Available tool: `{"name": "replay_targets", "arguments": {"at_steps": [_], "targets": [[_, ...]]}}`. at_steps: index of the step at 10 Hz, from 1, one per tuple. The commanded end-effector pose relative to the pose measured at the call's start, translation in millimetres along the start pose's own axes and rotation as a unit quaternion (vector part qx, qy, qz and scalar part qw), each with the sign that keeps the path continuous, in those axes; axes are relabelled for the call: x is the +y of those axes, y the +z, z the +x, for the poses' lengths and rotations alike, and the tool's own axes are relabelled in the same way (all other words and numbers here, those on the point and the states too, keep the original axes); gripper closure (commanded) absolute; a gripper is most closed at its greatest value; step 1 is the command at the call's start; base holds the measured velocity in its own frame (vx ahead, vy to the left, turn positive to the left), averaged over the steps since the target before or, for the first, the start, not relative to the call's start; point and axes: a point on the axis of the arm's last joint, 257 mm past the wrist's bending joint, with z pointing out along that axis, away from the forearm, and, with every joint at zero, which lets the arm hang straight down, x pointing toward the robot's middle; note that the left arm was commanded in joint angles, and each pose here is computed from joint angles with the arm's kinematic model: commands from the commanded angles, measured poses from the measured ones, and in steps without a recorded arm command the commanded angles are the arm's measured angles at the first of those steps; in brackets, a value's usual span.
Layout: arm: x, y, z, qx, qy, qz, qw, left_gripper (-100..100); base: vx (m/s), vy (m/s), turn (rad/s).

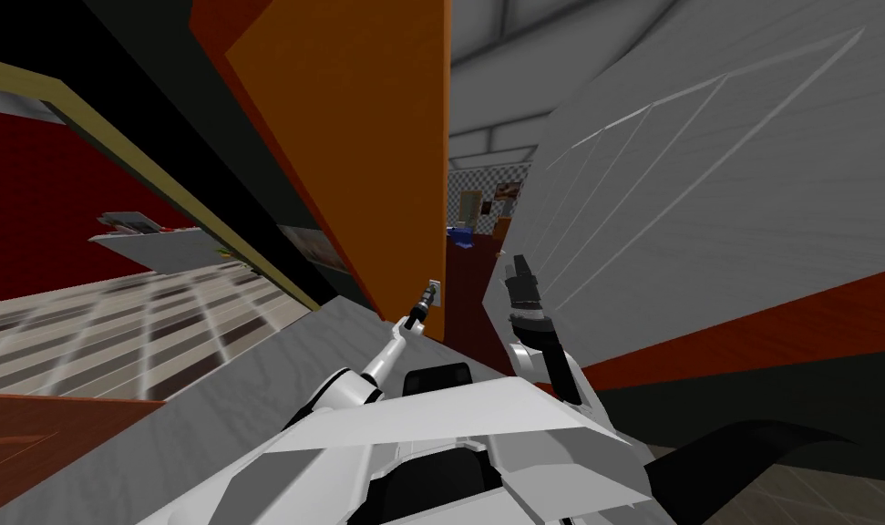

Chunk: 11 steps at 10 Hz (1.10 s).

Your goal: Push the door open

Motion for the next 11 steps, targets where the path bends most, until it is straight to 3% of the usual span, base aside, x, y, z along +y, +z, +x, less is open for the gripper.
{"name": "replay_targets", "arguments": {"at_steps": [1, 3, 5, 7, 8, 10, 11], "targets": [[-0.2, -0.1, -0.1, 0.000, 0.000, 0.000, 1.0000, 100, -0.011, 0.008, -0.001], [-0.2, -0.1, -0.1, 0.000, 0.000, 0.000, 1.0000, 100, 0.000, 0.000, 0.000], [3.5, -3.8, -22.9, -0.016, 0.010, -0.004, 0.9998, 100, 0.093, -0.088, 0.045], [3.7, -4.5, -27.6, -0.020, 0.012, -0.005, 0.9997, 100, 0.119, -0.101, 0.034], [4.0, -6.6, -42.5, -0.031, 0.018, -0.006, 0.9993, 100, 0.125, -0.101, 0.034], [4.0, -6.6, -42.5, -0.031, 0.018, -0.006, 0.9993, 100, 0.084, -0.053, 0.021], [4.0, -8.9, -58.3, -0.044, 0.024, -0.007, 0.9987, 100, 0.128, -0.076, 0.121]]}}
